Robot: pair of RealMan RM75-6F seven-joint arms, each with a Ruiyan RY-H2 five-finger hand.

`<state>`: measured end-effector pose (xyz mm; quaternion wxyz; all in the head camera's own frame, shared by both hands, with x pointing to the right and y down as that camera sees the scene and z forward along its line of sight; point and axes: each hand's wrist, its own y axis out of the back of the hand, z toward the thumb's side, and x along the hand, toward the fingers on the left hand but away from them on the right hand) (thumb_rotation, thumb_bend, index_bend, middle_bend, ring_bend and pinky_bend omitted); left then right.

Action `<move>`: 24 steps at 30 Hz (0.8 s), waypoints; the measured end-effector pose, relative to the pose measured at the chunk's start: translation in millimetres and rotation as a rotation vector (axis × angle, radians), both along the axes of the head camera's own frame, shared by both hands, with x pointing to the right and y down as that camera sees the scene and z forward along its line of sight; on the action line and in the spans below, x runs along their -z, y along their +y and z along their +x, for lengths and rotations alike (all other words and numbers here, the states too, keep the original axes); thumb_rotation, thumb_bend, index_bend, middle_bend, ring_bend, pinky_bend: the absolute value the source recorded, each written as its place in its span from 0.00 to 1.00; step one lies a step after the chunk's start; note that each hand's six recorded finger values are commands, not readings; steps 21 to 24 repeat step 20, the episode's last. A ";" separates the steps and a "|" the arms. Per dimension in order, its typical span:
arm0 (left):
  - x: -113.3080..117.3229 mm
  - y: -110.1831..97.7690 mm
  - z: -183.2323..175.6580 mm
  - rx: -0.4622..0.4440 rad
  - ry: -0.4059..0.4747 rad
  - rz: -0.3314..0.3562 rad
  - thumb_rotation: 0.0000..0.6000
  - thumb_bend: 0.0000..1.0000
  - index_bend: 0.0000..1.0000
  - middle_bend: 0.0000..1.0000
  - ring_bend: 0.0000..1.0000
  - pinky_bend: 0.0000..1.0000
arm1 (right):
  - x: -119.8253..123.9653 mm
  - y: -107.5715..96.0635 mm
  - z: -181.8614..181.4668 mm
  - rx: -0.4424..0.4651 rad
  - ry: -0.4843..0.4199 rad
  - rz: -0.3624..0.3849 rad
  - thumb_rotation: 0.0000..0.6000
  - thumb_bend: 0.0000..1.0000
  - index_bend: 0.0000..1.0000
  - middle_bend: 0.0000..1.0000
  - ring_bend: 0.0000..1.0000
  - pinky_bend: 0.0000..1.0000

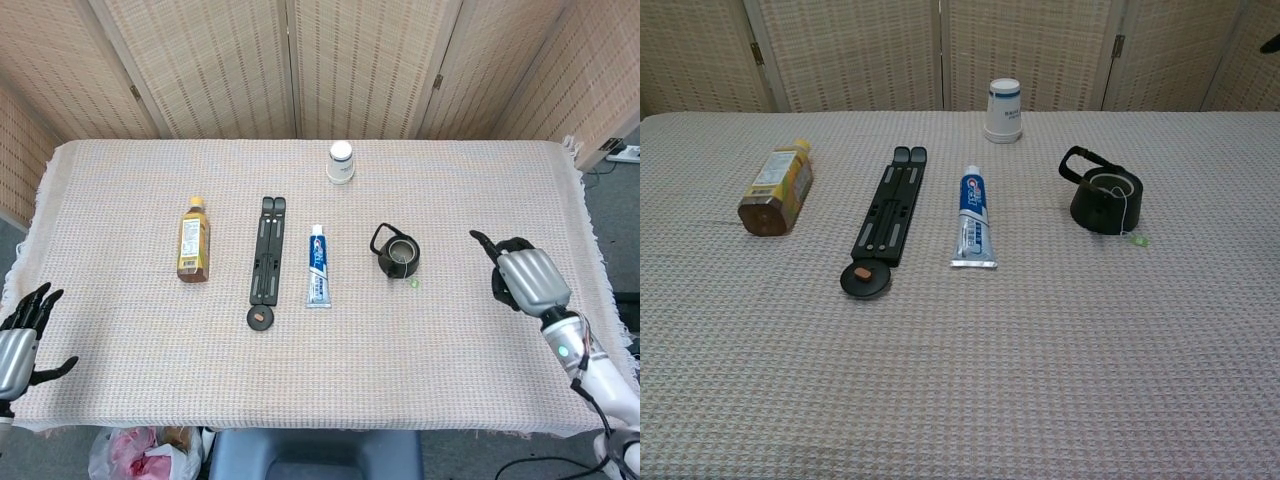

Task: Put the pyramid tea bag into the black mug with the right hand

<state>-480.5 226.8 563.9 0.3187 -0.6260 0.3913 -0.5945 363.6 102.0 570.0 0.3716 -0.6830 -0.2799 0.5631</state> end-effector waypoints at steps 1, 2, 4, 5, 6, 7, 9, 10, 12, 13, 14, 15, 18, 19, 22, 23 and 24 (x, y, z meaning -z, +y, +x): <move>1.1 0.2 0.4 -0.003 0.003 0.004 1.00 0.22 0.00 0.00 0.00 0.25 | 3.6 7.5 7.6 -0.015 0.006 0.035 1.00 0.32 0.00 0.01 0.00 0.00; 2.4 0.7 0.7 -0.006 0.006 0.010 1.00 0.22 0.00 0.00 0.00 0.25 | 7.1 15.5 15.3 -0.032 0.011 0.069 1.00 0.26 0.00 0.00 0.00 0.00; 3.9 1.7 1.7 -0.011 0.010 0.015 1.00 0.22 0.00 0.00 0.00 0.25 | 14.4 36.2 33.4 -0.076 0.023 0.146 1.00 0.18 0.00 0.00 0.00 0.00; 4.6 2.6 2.6 -0.015 0.012 0.017 1.00 0.22 0.00 0.00 0.00 0.25 | 16.7 46.3 41.6 -0.096 0.030 0.176 1.00 0.12 0.00 0.00 0.00 0.00; 4.8 3.2 3.2 -0.019 0.012 0.018 1.00 0.22 0.00 0.00 0.00 0.25 | 19.0 59.7 52.7 -0.119 0.043 0.210 1.00 0.09 0.00 0.00 0.00 0.00; 4.6 3.7 3.6 -0.021 0.010 0.017 1.00 0.22 0.00 0.00 0.00 0.25 | 19.8 68.9 59.9 -0.132 0.052 0.230 1.00 0.04 0.00 0.00 0.00 0.00; 3.2 5.0 4.0 -0.022 0.003 0.012 1.00 0.22 0.00 0.00 0.00 0.25 | 19.4 85.9 70.6 -0.145 0.055 0.260 1.00 0.01 0.00 0.00 0.00 0.00; 2.4 5.4 4.0 -0.022 0.000 0.009 1.00 0.22 0.00 0.00 0.00 0.25 | 19.5 90.7 72.9 -0.144 0.048 0.266 1.00 0.00 0.00 0.00 0.00 0.00; 1.4 5.7 4.0 -0.018 -0.005 0.005 1.00 0.22 0.00 0.00 0.00 0.25 | 21.0 97.4 75.4 -0.149 0.021 0.274 1.00 0.00 0.00 0.00 0.00 0.00; 1.5 5.6 4.3 -0.017 -0.005 0.006 1.00 0.22 0.00 0.00 0.00 0.25 | 21.8 99.8 76.9 -0.158 0.014 0.275 1.00 0.00 0.00 0.00 0.00 0.00; 1.8 5.5 4.4 -0.017 -0.005 0.009 1.00 0.22 0.00 0.00 0.00 0.25 | 22.3 101.9 78.6 -0.166 0.013 0.274 1.00 0.00 0.00 0.00 0.00 0.00; 1.9 5.6 4.4 -0.018 -0.007 0.009 1.00 0.22 0.00 0.00 0.00 0.25 | 22.1 103.2 80.2 -0.171 0.018 0.271 1.00 0.00 0.00 0.00 0.00 0.00; 1.4 6.4 4.4 -0.019 -0.012 0.006 1.00 0.22 0.00 0.00 0.00 0.25 | 19.5 103.8 81.9 -0.176 0.038 0.252 1.00 0.00 0.00 0.00 0.00 0.00; 1.1 6.7 4.5 -0.019 -0.013 0.005 1.00 0.22 0.00 0.00 0.00 0.25 | 18.8 104.0 81.9 -0.176 0.042 0.246 1.00 0.00 0.00 0.00 0.00 0.00; 1.0 6.9 4.6 -0.018 -0.012 0.004 1.00 0.22 0.00 0.00 0.00 0.25 | 18.5 104.0 81.7 -0.177 0.045 0.242 1.00 0.00 0.00 0.00 0.00 0.00; 1.0 6.9 4.6 -0.018 -0.012 0.004 1.00 0.22 0.00 0.00 0.00 0.25 | 18.5 104.0 81.7 -0.177 0.045 0.242 1.00 0.00 0.00 0.00 0.00 0.00; 1.0 6.9 4.6 -0.018 -0.012 0.004 1.00 0.22 0.00 0.00 0.00 0.25 | 18.5 104.0 81.7 -0.177 0.045 0.242 1.00 0.00 0.00 0.00 0.00 0.00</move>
